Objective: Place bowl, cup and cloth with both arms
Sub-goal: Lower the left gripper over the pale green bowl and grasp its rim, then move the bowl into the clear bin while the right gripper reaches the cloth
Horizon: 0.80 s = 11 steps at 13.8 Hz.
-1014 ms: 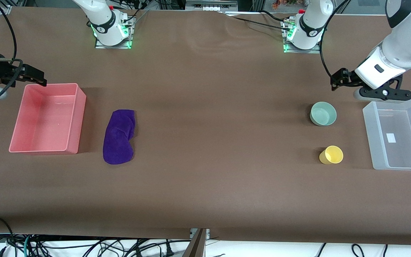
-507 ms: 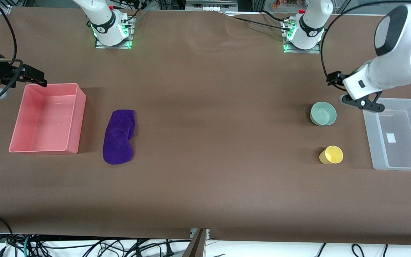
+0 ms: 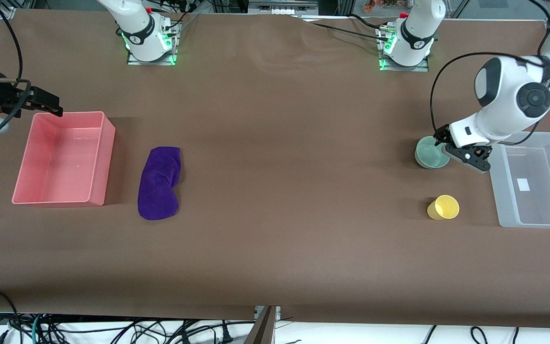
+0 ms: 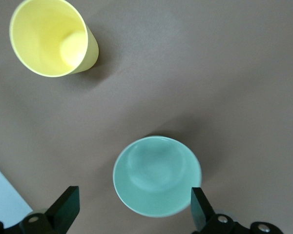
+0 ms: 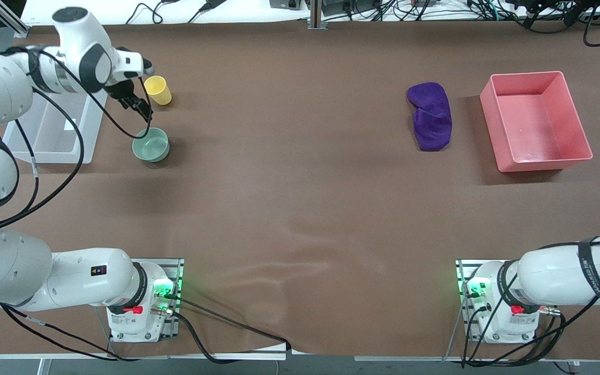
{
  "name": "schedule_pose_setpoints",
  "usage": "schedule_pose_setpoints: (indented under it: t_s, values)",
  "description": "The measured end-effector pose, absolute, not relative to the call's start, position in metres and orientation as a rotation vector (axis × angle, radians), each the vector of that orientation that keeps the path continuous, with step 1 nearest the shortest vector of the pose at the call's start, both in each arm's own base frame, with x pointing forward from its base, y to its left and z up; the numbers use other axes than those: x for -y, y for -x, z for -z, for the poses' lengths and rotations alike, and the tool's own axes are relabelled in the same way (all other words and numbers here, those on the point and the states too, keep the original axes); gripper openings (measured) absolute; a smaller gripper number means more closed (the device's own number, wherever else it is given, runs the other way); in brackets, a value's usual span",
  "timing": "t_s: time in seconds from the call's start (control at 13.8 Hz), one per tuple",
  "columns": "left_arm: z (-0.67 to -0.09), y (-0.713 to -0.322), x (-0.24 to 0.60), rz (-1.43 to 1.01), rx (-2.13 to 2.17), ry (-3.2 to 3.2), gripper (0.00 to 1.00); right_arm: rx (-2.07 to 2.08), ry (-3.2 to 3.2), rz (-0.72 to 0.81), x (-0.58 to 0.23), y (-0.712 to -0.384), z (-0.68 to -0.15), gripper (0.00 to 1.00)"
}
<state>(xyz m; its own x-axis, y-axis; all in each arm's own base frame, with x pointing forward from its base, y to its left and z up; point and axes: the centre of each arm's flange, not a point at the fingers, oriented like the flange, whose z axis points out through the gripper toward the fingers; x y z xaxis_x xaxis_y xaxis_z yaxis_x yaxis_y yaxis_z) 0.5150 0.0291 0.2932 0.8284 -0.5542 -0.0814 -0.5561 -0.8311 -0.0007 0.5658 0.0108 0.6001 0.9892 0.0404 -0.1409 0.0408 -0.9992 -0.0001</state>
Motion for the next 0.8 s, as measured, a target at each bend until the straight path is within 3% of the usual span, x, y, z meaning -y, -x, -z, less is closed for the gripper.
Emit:
schedule_pose_setpoints:
  t_s: [0.22,0.36,0.8]
  values:
    - [-0.242,-0.518,-0.06,-0.082,-1.012,2.964,1.0,-0.064,-3.13,0.221,-0.011,-0.566,-0.6,1.0]
    - [-0.21,-0.516,-0.075,-0.085,-1.054,2.968,0.94,-0.064,-3.13,0.224,-0.011,-0.566,-0.599,1.0]
    - [-0.188,-0.513,-0.073,-0.117,-1.084,2.978,0.28,-0.104,-3.13,0.237,-0.026,-0.593,-0.549,1.0]
